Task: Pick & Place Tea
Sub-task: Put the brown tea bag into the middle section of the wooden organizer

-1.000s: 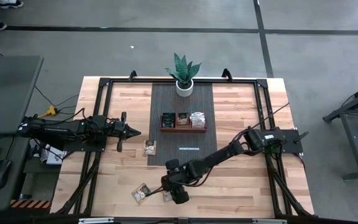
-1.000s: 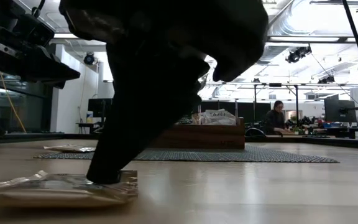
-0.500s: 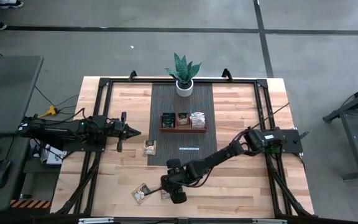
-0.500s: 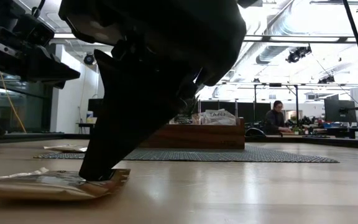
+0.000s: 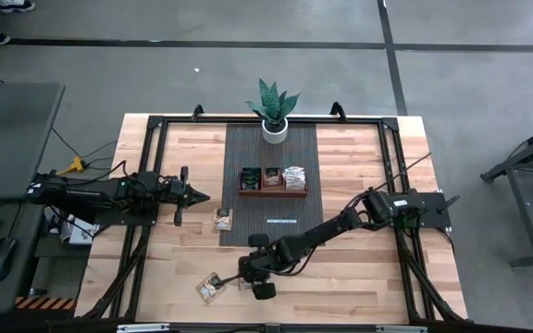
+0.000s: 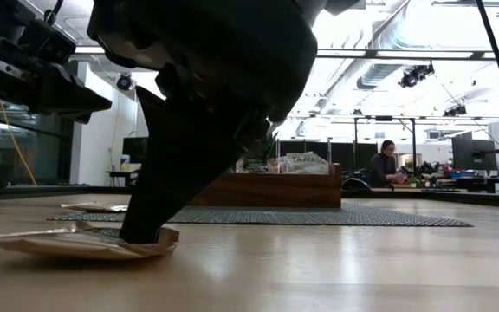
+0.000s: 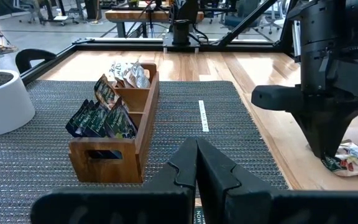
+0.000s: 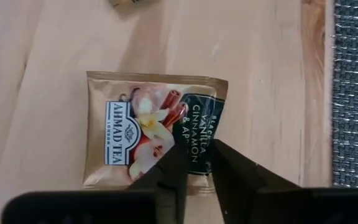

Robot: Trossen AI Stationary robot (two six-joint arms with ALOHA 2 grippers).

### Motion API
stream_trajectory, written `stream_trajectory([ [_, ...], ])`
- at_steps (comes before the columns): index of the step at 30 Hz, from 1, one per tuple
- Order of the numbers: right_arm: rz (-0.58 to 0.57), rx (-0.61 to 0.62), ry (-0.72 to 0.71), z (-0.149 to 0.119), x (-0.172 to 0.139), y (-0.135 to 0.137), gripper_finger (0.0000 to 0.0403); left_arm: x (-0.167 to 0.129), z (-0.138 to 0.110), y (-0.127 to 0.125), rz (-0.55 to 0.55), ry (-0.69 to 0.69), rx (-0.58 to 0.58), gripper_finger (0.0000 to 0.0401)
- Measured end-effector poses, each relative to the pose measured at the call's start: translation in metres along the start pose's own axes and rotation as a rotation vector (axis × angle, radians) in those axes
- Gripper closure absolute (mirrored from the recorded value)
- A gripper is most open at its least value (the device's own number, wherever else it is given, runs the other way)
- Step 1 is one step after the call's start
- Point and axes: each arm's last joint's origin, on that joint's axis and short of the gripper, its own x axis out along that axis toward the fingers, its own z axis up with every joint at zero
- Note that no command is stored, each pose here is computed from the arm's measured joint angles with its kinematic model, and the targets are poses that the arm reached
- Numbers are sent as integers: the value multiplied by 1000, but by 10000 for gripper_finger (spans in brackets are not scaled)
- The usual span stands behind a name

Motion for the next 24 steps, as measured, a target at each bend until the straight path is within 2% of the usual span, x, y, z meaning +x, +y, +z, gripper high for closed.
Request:
stream_trajectory([
  [6,-22,-2,-11,1,0,-1,395,0,0,0,0,0,0,400],
  [12,-45,-26,-21,2,-2,4,400,0,0,0,0,0,0,400],
  [24,-266,-138,49,18,-37,16,402,0,0,0,0,0,0,400],
])
